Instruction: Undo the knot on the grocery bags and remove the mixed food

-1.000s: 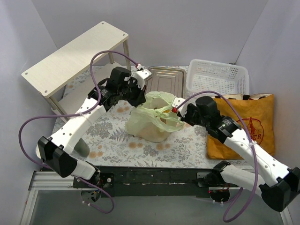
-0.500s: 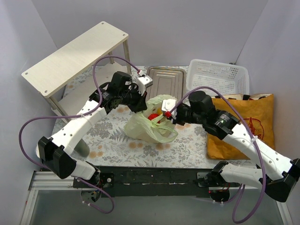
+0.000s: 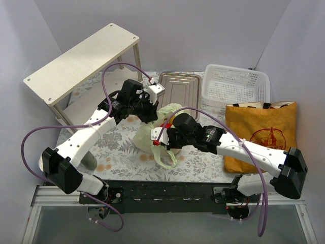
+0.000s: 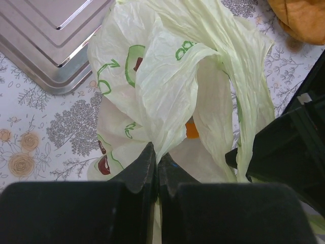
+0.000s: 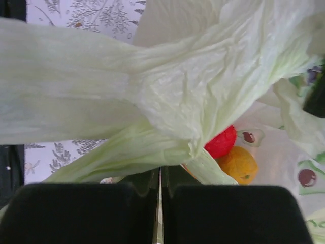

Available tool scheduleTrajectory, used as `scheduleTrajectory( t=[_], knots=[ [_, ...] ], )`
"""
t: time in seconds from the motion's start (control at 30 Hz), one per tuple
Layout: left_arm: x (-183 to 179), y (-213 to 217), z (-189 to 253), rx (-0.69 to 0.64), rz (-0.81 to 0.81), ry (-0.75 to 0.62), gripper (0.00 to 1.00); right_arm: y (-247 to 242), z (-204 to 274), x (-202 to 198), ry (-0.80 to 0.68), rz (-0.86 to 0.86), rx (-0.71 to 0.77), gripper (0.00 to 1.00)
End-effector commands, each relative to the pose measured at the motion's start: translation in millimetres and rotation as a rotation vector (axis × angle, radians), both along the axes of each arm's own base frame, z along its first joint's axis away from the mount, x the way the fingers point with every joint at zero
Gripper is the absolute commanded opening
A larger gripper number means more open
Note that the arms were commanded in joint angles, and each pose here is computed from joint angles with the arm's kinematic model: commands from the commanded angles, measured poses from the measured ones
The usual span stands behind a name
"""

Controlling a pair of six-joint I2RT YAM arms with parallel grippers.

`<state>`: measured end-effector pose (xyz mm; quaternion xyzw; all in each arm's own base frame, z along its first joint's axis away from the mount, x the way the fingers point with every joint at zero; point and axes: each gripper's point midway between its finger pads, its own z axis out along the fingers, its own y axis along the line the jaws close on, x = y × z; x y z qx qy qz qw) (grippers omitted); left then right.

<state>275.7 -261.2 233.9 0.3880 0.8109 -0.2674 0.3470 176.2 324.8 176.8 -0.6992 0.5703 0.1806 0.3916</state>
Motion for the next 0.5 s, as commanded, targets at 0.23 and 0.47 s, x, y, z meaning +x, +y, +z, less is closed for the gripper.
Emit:
scheduleTrajectory(
  t=[0.23, 0.47],
  knots=[
    [-3, 16, 8, 0.045, 0.001, -0.1, 0.0, -114, -14, 35, -0.062, -0.335, -0.11, 0.01],
    [-5, 16, 6, 0.06, -0.038, -0.099, 0.42, -153, -14, 44, -0.097, -0.439, -0.175, 0.01]
  ],
)
